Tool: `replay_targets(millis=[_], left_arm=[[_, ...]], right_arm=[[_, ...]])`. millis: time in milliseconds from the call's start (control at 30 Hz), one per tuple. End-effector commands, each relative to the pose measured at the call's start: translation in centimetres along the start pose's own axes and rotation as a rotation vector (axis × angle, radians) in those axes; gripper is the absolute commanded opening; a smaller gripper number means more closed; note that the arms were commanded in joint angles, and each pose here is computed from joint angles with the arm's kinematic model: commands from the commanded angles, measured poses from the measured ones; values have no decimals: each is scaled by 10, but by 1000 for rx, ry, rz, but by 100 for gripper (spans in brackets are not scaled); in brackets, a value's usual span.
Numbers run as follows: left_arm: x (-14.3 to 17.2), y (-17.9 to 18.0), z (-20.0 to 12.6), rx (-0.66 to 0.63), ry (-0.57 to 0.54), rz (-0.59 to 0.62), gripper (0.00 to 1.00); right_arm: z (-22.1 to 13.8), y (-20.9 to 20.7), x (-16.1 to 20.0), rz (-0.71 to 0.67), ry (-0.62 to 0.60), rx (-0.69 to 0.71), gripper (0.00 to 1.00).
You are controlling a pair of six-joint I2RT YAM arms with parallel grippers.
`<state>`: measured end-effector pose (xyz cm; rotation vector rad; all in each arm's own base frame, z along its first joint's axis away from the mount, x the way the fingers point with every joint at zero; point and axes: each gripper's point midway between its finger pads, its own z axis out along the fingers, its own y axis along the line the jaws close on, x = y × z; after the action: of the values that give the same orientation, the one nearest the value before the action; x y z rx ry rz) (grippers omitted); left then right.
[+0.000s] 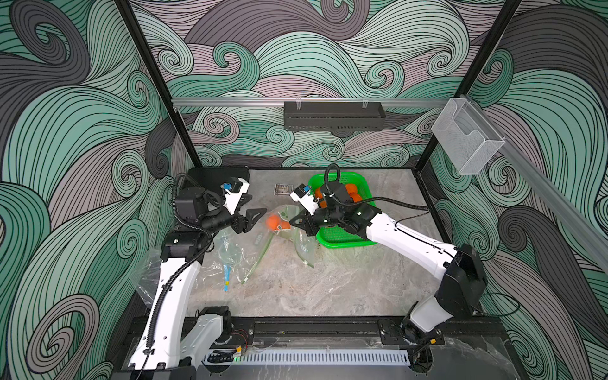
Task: Open the zip-top bag and take out the orange
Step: Pick up the zipper food storage bag at the center of the board, then place the zipper food storage bag at the center of the board.
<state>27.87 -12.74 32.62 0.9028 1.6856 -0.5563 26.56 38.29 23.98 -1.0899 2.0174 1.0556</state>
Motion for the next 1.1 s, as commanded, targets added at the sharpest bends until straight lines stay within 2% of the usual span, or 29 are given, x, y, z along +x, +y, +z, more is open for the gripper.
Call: replay_targets(millis=[0,167,333,500,700,1000,1067], left_arm=[[-8,-20,7,141,-38,218,73],[1,-49,28,320,-3,310,73],[11,-61,54,406,50,357,72],[18,-61,75,391,88,415,69],[29,-63,84,413,112,403,54],[30,-54,100,406,114,406,50],[33,-58,102,436,119,394,45]], right_arm=[[-14,13,1,-48,-11,-69,3],[-22,25,9,-117,-12,-132,4],[-23,24,13,-139,-11,-129,5],[-23,23,14,-135,-8,-136,5],[-24,22,16,-141,-7,-142,5],[-30,26,25,-204,-10,-157,5],[-30,26,27,-216,-8,-154,5]])
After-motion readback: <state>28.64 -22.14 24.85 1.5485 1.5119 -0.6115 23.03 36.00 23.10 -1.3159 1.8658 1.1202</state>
